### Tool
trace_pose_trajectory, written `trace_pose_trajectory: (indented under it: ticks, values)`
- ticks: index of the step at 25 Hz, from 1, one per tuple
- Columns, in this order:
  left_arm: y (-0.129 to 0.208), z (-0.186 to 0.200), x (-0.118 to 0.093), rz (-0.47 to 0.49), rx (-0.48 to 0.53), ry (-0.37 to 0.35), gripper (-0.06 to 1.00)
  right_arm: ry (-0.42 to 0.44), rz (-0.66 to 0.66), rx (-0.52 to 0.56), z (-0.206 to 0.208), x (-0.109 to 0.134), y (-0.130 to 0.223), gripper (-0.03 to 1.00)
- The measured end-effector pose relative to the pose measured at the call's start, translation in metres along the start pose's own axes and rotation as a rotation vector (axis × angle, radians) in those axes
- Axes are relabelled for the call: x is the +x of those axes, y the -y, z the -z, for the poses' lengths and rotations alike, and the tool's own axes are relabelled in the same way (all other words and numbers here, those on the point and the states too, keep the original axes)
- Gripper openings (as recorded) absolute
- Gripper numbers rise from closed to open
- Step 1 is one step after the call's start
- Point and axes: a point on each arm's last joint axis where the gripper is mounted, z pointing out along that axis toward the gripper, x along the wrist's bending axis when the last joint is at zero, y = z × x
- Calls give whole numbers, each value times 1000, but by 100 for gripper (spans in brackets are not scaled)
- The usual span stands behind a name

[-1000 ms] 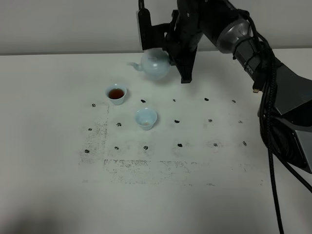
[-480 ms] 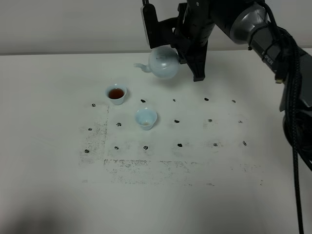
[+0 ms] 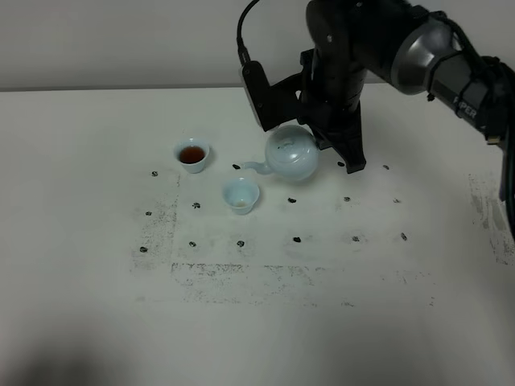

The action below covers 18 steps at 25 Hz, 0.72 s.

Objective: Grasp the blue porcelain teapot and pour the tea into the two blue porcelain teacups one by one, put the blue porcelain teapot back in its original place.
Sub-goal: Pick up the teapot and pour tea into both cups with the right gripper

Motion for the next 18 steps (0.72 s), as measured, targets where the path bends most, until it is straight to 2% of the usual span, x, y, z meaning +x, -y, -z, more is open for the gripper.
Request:
trace_pose_trajectory:
  ticks: [3,6,13,18]
  values:
    - [0,0,0,0,0,0,70,13,76,88,-8,1,-11,4]
    - [0,0,0,0,0,0,70,6,104,129,-18,1,-13,4]
    - [0,0,0,0,0,0,70,8,116,157,-21,0,-11,4]
    - [0,0,0,0,0,0,70,69,124,137,-21,-5,-13,4]
